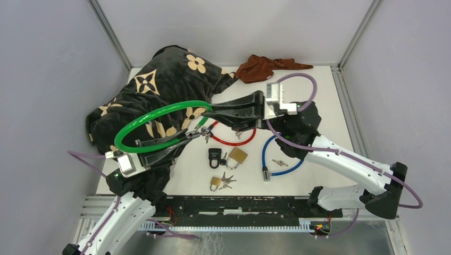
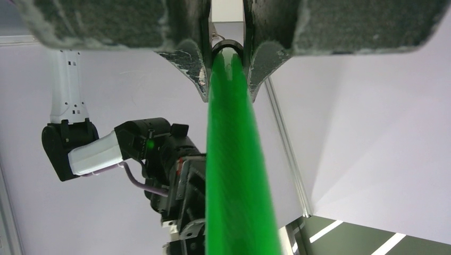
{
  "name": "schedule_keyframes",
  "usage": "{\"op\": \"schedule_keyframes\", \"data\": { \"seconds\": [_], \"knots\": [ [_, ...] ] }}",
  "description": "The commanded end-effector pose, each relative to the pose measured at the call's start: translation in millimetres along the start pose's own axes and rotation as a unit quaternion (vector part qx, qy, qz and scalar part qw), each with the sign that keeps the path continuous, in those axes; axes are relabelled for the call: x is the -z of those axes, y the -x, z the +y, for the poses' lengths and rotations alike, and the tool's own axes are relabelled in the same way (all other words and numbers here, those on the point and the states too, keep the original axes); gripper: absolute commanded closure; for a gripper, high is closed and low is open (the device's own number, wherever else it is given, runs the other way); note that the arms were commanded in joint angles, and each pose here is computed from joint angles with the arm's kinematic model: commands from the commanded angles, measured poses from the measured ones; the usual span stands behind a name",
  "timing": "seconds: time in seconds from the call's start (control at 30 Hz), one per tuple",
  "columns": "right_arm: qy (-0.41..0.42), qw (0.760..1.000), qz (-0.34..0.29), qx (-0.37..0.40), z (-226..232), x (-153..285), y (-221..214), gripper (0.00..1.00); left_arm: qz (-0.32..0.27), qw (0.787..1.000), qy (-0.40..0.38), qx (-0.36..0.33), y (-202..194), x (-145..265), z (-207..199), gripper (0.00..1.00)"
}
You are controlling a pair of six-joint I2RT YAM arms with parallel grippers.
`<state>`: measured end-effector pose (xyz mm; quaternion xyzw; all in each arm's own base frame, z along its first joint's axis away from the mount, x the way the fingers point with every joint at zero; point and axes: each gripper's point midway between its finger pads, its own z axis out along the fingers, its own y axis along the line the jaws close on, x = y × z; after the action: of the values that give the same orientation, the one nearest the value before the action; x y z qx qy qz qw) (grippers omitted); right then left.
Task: Lock with the key
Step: Lock the lock.
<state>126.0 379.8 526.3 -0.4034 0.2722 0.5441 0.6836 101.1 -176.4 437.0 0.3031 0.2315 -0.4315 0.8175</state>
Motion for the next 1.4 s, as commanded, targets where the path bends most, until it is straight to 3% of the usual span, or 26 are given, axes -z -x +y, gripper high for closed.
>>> {"op": "schedule_keyframes", "data": {
  "seconds": [0.0, 0.5, 1.37],
  "knots": [
    [0.036, 0.996, -0.077, 0.003, 23.3, 9.0, 55.1, 1.0, -0.017, 0.999, 0.027, -0.026, 11.6, -2.2, 11.4, 0.98],
    [0.058, 0.991, -0.121, -0.014, 28.7, -4.3, 51.4, 1.0, -0.016, 0.999, 0.02, -0.021, 14.4, -4.1, 9.5, 0.98],
    [0.029, 0.997, -0.061, -0.024, 14.7, -11.8, -1.7, 1.0, -0.03, 0.999, 0.028, -0.028, 21.2, -2.7, 10.5, 0.98]
  ]
}}
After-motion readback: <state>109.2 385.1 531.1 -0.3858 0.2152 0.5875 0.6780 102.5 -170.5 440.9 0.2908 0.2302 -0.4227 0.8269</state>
